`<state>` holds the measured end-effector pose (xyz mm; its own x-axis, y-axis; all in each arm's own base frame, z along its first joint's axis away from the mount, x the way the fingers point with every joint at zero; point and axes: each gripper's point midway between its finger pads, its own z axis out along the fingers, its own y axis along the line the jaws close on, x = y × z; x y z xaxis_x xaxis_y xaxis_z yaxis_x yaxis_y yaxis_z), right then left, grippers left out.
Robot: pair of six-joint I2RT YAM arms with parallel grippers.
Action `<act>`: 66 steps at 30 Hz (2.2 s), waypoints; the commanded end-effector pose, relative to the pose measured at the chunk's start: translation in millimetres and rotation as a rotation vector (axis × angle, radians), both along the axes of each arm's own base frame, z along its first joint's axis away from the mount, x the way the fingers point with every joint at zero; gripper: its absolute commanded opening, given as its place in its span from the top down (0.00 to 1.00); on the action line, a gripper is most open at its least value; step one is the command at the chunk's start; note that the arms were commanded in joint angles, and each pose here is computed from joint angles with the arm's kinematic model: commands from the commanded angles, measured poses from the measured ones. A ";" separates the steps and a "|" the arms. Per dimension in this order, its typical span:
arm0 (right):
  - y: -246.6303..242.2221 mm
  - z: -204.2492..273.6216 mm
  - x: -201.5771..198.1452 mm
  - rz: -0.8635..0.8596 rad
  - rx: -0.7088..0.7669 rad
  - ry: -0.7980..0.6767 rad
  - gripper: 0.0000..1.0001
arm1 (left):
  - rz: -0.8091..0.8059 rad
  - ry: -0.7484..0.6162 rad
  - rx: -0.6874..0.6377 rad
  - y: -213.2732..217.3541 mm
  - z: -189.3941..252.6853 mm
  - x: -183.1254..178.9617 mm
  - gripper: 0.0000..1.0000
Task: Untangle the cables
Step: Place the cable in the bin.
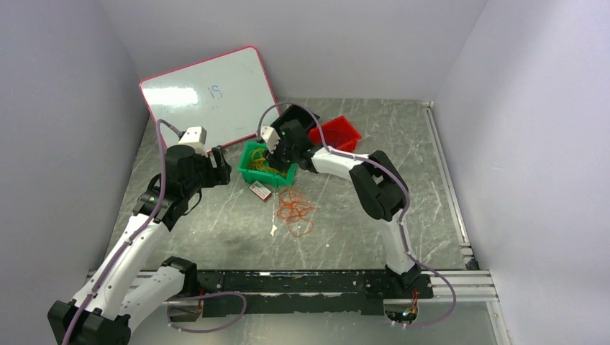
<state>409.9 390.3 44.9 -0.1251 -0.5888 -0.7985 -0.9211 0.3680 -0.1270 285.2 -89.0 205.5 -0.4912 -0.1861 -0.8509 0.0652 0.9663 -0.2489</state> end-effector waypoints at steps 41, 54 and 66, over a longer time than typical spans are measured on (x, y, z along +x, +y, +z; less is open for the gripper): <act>-1.5 62.0 -22.4 0.117 0.056 0.027 0.27 | -0.018 0.008 -0.028 -4.0 -2.0 -1.1 0.24; -13.4 103.5 -35.4 0.119 0.119 -0.075 0.39 | -0.018 0.010 -0.024 -3.8 -3.0 -0.3 0.24; -8.8 94.1 -13.7 0.025 0.146 -0.054 0.79 | -0.038 0.011 -0.035 -8.7 -1.5 1.3 0.25</act>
<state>381.7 375.7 146.8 -0.0373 -0.4885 -0.8717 -0.9352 0.3245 -0.1418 285.1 -93.7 200.4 -0.5121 -0.1843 -0.8389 0.0791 0.9624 -0.2598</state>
